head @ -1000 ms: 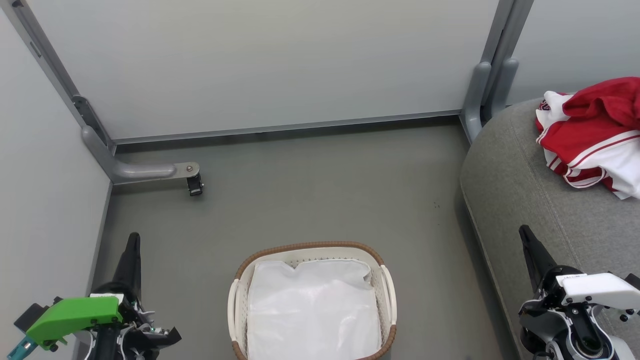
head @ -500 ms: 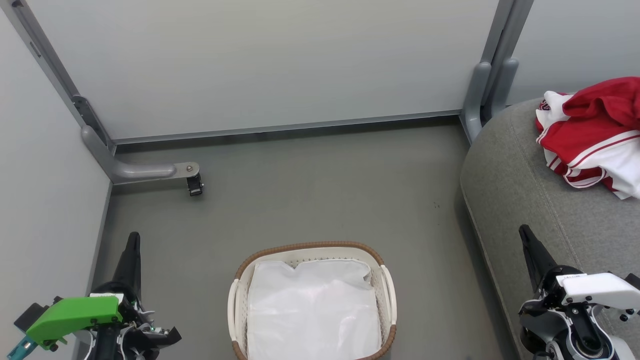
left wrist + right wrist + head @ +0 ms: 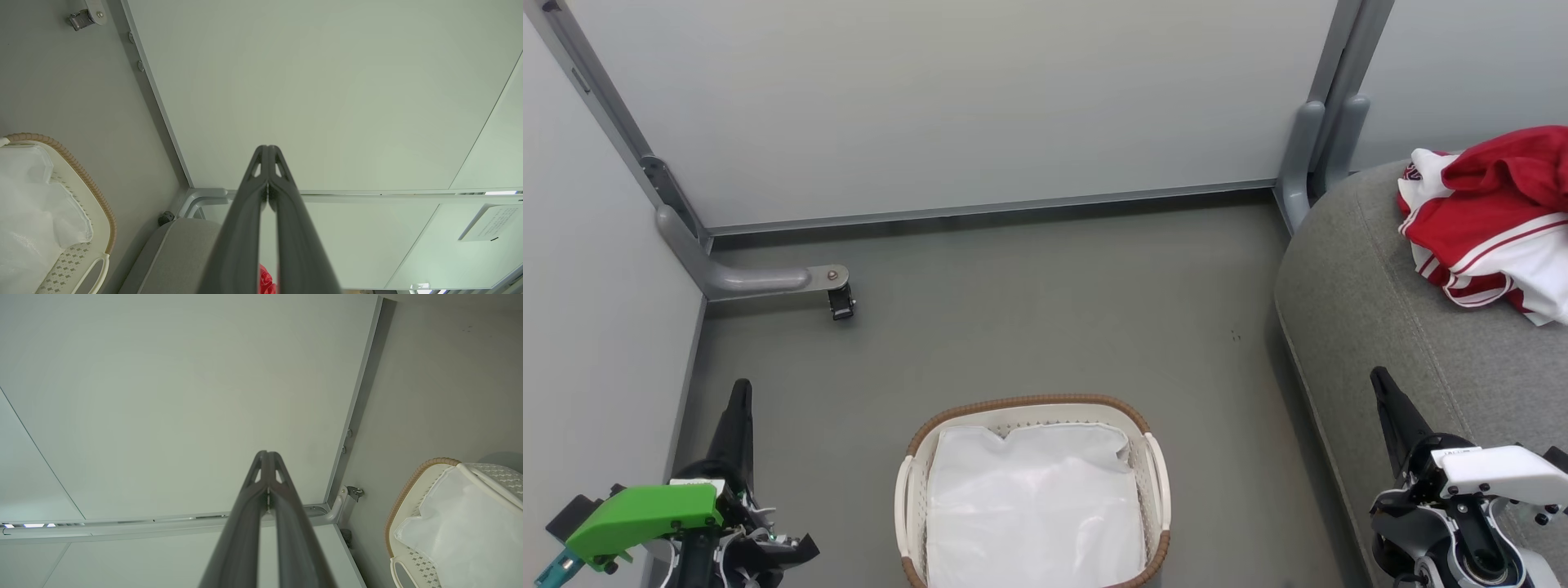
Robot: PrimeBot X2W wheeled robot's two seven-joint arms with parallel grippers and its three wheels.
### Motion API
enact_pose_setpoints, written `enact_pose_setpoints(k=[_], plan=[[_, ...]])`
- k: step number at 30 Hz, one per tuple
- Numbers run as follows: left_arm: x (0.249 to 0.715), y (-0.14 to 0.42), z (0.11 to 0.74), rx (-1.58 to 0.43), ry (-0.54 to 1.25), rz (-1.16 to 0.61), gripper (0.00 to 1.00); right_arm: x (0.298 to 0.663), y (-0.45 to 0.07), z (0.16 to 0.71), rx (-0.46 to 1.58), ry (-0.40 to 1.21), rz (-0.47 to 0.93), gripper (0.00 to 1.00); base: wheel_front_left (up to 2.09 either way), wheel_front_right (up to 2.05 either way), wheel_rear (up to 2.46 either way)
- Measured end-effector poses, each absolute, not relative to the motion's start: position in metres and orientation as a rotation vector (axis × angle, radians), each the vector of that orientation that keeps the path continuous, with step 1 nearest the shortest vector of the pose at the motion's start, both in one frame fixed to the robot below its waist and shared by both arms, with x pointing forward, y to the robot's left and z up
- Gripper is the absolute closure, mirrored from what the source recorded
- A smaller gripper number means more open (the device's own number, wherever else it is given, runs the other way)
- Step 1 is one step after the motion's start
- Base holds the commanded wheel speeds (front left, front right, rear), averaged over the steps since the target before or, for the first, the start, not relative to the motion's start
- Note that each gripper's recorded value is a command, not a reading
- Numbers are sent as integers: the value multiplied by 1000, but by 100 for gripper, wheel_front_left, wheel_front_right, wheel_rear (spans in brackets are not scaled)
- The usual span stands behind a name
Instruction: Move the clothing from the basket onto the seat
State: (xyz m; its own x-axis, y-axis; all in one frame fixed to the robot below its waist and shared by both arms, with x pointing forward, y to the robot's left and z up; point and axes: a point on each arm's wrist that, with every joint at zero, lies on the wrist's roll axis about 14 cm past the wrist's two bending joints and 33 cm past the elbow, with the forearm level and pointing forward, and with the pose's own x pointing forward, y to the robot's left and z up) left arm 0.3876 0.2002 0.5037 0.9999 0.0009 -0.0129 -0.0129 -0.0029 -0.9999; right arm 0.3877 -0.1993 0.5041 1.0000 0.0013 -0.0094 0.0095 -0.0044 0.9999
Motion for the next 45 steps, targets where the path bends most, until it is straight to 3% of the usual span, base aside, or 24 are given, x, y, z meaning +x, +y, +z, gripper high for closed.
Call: enact_pose_setpoints(k=[45], plan=[[388,200,504,-1574,9,11,100,388,-200,504,1576,7,-7,100,0,0,0]])
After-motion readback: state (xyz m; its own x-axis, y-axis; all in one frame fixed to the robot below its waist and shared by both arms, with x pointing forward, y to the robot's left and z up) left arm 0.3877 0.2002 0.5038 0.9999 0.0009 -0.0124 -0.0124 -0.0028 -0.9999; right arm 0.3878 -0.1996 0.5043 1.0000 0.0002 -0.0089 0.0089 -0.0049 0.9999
